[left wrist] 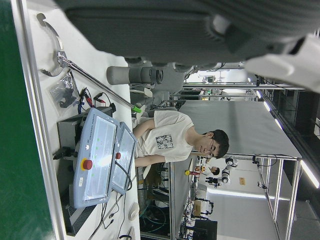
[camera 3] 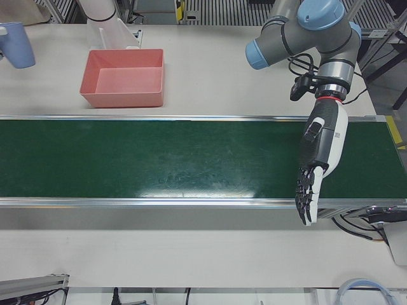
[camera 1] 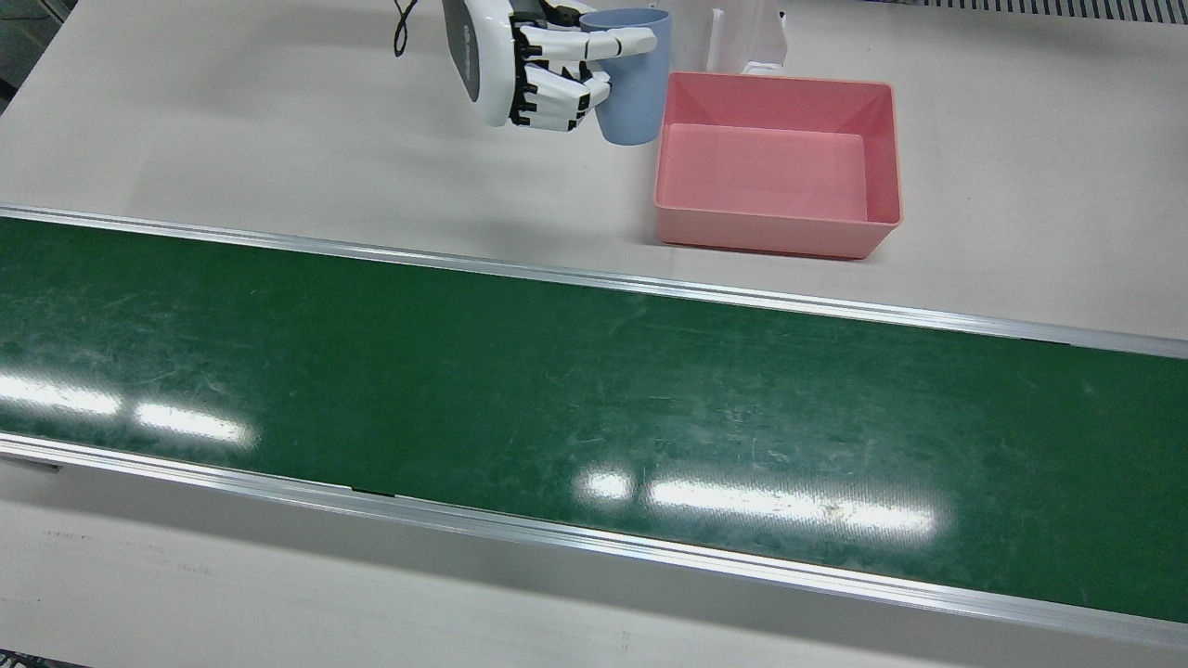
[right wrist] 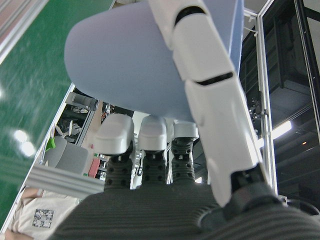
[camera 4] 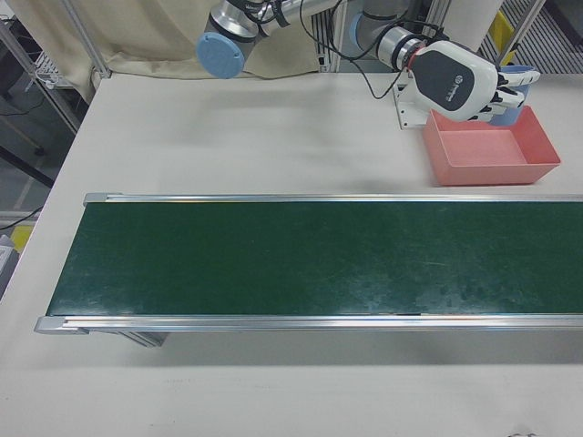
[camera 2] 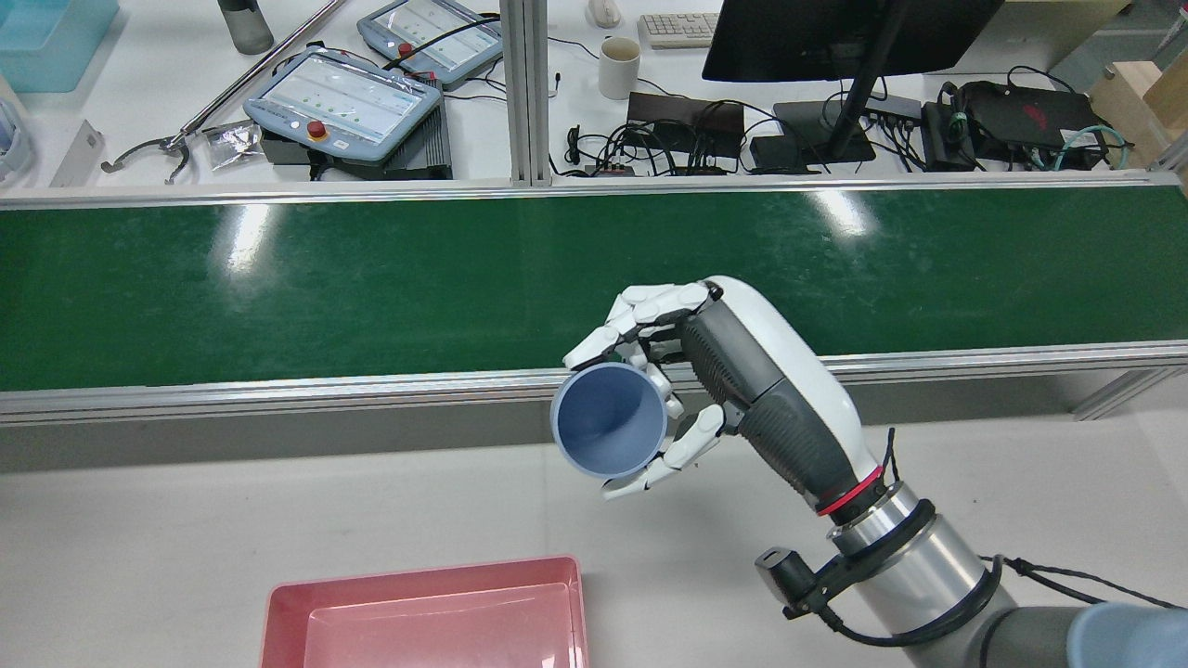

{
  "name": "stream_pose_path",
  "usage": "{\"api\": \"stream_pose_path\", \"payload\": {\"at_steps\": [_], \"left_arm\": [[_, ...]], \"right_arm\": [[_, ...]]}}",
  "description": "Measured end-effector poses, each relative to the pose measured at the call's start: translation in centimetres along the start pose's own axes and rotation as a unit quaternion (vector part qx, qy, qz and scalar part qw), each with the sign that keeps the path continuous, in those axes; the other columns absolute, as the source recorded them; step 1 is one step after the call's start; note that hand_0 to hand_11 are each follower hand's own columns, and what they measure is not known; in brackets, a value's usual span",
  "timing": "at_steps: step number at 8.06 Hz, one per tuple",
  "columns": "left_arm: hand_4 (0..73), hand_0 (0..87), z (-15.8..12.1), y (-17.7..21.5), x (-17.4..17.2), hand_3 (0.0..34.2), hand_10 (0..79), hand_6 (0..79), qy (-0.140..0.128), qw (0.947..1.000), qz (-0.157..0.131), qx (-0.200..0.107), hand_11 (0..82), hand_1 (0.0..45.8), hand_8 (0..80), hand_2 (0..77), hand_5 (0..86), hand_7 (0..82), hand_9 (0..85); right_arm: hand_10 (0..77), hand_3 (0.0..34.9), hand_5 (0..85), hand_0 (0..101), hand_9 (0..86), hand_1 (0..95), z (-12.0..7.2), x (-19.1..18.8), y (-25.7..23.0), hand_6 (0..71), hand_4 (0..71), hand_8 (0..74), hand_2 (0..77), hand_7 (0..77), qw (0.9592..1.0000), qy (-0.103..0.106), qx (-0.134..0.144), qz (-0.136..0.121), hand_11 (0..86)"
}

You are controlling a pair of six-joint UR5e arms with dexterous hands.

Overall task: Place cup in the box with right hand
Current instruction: 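Lower the cup into the pink box and open the right hand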

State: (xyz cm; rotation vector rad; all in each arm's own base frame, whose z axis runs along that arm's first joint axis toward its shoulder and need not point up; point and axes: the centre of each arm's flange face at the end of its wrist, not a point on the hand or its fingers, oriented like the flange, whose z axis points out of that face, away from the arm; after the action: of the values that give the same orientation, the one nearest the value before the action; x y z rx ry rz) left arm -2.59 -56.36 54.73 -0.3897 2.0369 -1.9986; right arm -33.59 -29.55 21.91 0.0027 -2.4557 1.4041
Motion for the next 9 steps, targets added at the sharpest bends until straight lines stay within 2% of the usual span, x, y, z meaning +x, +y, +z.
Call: {"api": "stream_pose_path", "payload": {"at_steps": [1,2,4,6,7,8,9], "left_arm": [[1.1,0.0,0.0,0.0,0.0,0.0,0.0,0.0,0.0,1.0,0.0,0.0,0.0,0.5,0.0,0.5,0.0,0.0,0.0],[1.1,0.0,0.0,0.0,0.0,0.0,0.0,0.0,0.0,1.0,0.0,0.0,0.0,0.5,0.0,0.0,0.0,0.0,0.0],[1.1,0.0,0.0,0.0,0.0,0.0,0.0,0.0,0.0,1.0,0.0,0.0,0.0,0.5,0.0,0.5,0.0,0.0,0.0],[1.1,0.0,0.0,0.0,0.0,0.0,0.0,0.0,0.0,1.0,0.0,0.0,0.0,0.5,0.0,0.5,0.0,0.0,0.0],[1.1,0.0,0.1,0.0,0.0,0.0,0.0,0.0,0.0,1.0,0.0,0.0,0.0,0.5,0.0,0.0,0.0,0.0,0.0],[1.1,0.0,0.1,0.0,0.0,0.0,0.0,0.0,0.0,1.0,0.0,0.0,0.0,0.5,0.0,0.5,0.0,0.0,0.0],[1.1,0.0,0.1,0.0,0.0,0.0,0.0,0.0,-0.001,1.0,0.0,0.0,0.0,0.5,0.0,0.0,0.0,0.0,0.0]], "right_arm": [[70.4,0.5,15.3,80,70.4,13.1,-0.9,2.9,2.7,55.1,48.5,69.8,14.7,69.8,0.9998,0.006,-0.018,0.002,69.8],[70.4,0.0,15.3,80,70.4,13.1,-2.0,5.5,4.3,55.1,48.5,69.8,14.7,69.8,0.9997,0.012,-0.022,0.007,69.8],[70.4,0.0,15.3,80,70.4,13.1,-3.4,8.7,5.2,54.0,48.5,69.8,14.7,69.8,0.9996,0.023,-0.015,0.011,69.8],[70.4,0.0,15.3,80,70.4,13.1,-3.7,10.9,5.0,51.8,48.5,69.8,14.7,69.8,0.9994,0.033,-0.01,0.006,69.8],[70.4,0.0,15.3,80,70.4,13.6,-3.6,12.1,4.8,34.9,48.5,69.8,13.1,70.4,0.9992,0.038,-0.009,0.007,69.8],[59.5,0.0,15.3,80,70.4,13.6,-3.3,13.3,4.8,34.9,48.5,58.9,13.1,70.4,0.999,0.043,-0.009,0.011,69.8],[49.6,0.0,15.3,80,61.6,13.6,-2.8,14.3,4.7,21.8,48.5,48.5,13.1,70.4,0.9988,0.046,-0.012,0.014,60.5]]}}
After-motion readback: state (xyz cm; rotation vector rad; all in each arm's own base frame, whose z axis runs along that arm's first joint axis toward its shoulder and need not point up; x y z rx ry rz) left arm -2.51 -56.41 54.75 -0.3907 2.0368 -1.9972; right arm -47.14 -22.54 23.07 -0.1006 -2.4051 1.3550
